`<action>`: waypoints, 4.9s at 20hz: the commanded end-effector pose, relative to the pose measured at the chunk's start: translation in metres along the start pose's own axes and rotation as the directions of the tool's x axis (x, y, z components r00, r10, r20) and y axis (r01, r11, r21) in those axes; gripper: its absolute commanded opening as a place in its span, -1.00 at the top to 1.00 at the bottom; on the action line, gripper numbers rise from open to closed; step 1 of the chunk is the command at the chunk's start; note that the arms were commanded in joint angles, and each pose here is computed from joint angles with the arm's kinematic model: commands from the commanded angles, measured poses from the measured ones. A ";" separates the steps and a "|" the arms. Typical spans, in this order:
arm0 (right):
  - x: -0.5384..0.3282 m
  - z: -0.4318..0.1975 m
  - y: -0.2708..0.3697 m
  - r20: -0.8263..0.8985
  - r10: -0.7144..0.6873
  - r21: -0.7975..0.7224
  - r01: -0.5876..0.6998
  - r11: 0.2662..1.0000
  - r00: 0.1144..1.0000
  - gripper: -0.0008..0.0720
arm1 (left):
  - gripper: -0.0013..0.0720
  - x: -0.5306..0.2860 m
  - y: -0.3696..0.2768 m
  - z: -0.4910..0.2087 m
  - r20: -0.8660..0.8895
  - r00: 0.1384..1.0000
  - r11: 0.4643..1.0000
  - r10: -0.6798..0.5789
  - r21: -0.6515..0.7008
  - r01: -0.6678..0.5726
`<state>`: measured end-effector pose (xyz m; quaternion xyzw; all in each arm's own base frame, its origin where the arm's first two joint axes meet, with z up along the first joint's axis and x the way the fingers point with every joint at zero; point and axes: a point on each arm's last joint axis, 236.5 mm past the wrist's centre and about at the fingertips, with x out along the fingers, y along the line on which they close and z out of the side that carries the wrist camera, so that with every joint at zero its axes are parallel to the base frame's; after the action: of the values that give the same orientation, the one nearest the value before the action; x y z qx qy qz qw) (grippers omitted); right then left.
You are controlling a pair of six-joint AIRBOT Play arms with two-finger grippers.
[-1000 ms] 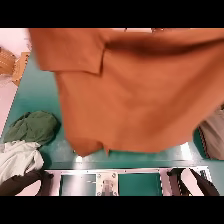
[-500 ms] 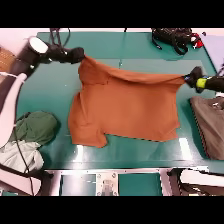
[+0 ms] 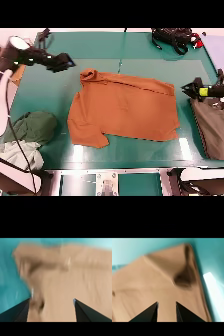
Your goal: Fold the shirts.
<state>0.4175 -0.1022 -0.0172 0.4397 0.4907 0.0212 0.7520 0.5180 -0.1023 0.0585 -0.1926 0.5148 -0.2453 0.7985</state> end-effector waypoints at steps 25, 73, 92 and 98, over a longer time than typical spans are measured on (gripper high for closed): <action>-0.006 -0.177 -0.096 -0.288 -0.189 0.082 0.221 0.972 0.939 0.94 | -0.72 -0.004 0.032 -0.166 -0.485 0.850 0.975 -0.203 -0.177 0.132; -0.463 -0.144 0.378 0.765 0.570 -0.636 0.210 0.743 0.301 0.95 | 0.90 -0.470 -0.344 -0.101 0.826 0.508 0.767 -0.244 0.485 -0.420; 0.044 0.091 0.059 0.333 0.054 -0.109 -0.018 0.994 0.941 0.94 | 0.90 0.021 0.014 0.028 0.285 0.957 0.999 0.048 -0.039 -0.039; 0.051 0.151 0.090 0.393 0.128 -0.168 -0.065 0.984 0.911 0.95 | 0.90 0.008 0.032 0.074 0.472 0.876 0.995 0.101 -0.061 -0.082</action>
<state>0.5680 -0.1143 0.0231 0.4028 0.3172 -0.0010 0.8585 0.5717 -0.0924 0.0561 -0.2271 0.3632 -0.1717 0.8871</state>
